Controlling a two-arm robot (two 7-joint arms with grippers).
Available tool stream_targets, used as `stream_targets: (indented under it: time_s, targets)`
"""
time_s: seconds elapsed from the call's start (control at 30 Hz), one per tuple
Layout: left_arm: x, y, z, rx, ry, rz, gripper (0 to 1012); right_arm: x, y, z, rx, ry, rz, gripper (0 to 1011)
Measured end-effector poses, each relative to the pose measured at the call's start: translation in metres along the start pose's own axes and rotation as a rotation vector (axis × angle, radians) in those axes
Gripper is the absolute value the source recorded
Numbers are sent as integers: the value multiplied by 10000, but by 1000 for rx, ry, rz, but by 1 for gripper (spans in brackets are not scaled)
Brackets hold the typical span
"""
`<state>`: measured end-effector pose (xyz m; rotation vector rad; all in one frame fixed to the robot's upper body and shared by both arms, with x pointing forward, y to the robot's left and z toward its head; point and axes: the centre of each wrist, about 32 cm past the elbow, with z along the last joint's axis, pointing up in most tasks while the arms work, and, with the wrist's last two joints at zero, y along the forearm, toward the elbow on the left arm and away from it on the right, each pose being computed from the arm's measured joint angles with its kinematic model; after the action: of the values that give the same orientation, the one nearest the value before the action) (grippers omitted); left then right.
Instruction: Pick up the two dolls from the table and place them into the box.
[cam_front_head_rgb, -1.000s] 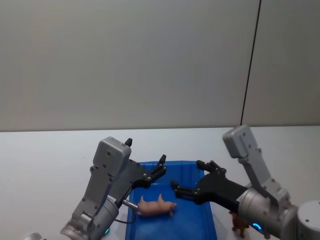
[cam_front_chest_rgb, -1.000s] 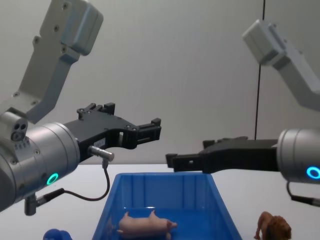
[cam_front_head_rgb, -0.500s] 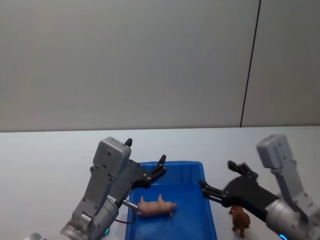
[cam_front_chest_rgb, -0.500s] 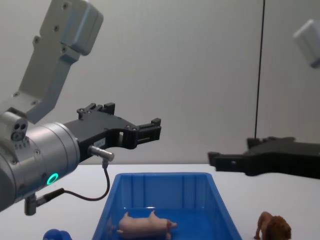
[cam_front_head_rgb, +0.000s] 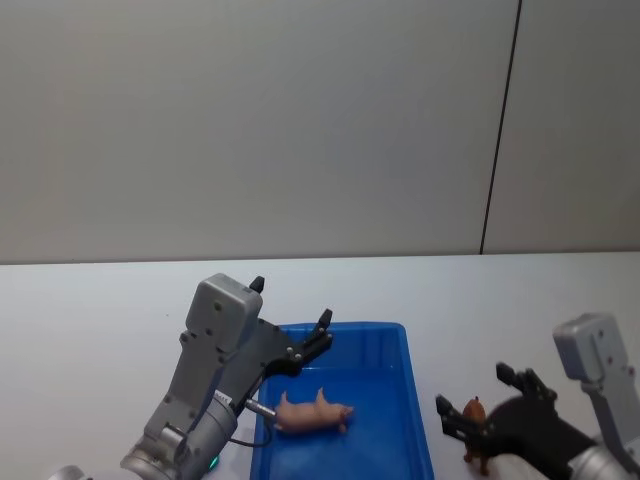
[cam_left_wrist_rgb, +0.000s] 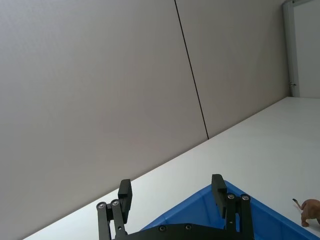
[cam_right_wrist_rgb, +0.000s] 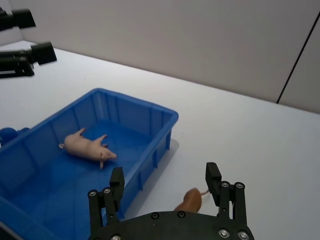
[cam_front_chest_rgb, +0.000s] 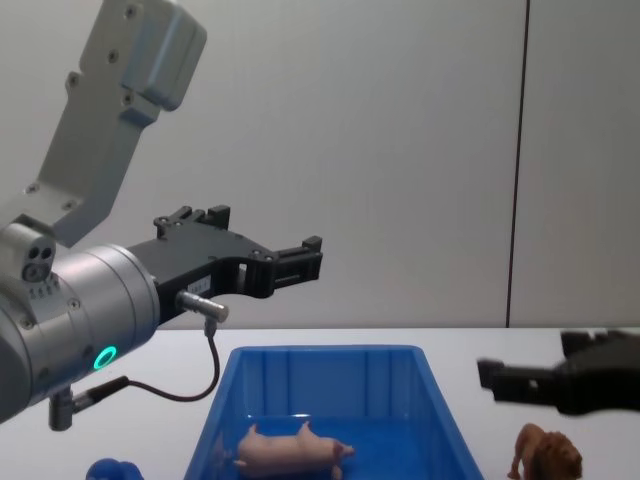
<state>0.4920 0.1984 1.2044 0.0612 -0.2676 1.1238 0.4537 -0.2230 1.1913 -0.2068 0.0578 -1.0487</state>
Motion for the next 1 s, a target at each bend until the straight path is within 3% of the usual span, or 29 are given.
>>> stream_targets:
  time_s: [0.67,0.8,1.0]
  targets:
    - [0,0,0,0,0,0,1001,-10,-115,-320,-113,29,-52,1001]
    - [0,0,0,0,0,0,1001,8,-101,-378,-137,37,-61,941]
    - [0,0,0,0,0,0,1001,33,-75,-424,-153,48,-69,759]
